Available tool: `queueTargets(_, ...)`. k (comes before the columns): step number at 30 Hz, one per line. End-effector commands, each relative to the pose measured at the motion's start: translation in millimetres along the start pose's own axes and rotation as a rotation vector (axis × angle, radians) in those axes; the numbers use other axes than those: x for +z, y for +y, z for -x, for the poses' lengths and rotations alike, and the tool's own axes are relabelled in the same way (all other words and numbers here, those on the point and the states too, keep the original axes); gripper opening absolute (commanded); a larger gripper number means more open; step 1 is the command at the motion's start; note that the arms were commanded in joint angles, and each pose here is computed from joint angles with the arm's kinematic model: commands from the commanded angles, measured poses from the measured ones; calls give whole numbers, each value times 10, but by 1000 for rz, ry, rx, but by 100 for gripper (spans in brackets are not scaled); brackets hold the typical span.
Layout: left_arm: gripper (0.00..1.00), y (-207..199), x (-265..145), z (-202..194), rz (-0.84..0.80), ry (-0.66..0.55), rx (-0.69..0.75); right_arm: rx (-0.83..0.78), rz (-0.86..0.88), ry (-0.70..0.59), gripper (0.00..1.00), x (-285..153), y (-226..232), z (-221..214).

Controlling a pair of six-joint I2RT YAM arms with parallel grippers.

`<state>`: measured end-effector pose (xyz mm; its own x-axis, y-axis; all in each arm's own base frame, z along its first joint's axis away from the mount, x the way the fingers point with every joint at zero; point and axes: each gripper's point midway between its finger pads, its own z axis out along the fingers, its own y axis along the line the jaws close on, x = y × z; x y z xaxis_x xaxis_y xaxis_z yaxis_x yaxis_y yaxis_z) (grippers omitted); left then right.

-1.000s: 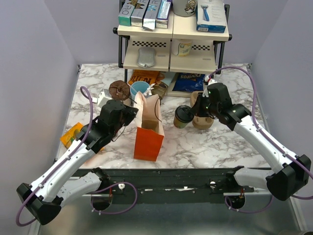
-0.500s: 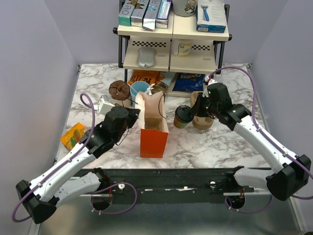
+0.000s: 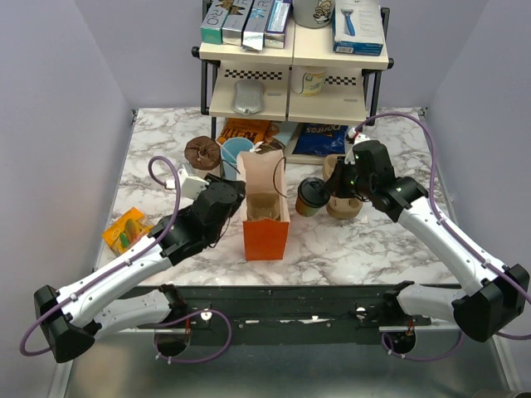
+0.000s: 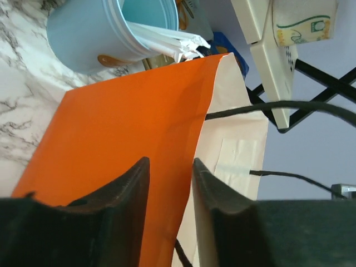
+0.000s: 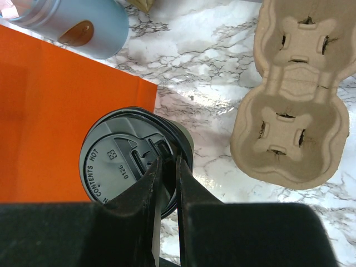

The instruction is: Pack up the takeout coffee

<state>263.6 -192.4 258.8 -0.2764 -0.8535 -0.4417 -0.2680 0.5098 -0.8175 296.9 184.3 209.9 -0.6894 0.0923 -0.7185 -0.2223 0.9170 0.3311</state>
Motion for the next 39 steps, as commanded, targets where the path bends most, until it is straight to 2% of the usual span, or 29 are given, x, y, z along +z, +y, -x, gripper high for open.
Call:
queueTargets(1,67,159,8,-32,31,-9,71,-16,-31,-17,1,-47,-70,-5)
queueTargets(10,87,193,-167,-165,21,125,201,-23,-28,-28,0,-73,-71,7)
queueTargets(14,89,54,-254,-251,-31,207,283,-23,-27,-30,1,-78,-70,10)
queueTargets(16,94,14,-297,-293,-31,253,344,-23,-25,-31,0,-83,-66,12)
queueTargets(22,99,140,-336,-285,54,307,476,-26,-23,-52,1,-144,-70,32)
queueTargets(23,99,135,-366,-342,30,350,509,-28,-22,-53,1,-144,-73,27)
queueTargets(26,99,60,-422,-399,-9,417,515,-29,-24,-68,1,-170,-77,51)
queueTargets(31,99,220,-430,-356,97,469,552,-30,-22,-80,1,-209,-73,73)
queueTargets(34,99,256,-464,-463,98,556,559,-30,-21,-81,1,-218,-72,74)
queueTargets(39,99,421,-421,-362,202,582,600,-30,-24,-86,1,-231,-78,82)
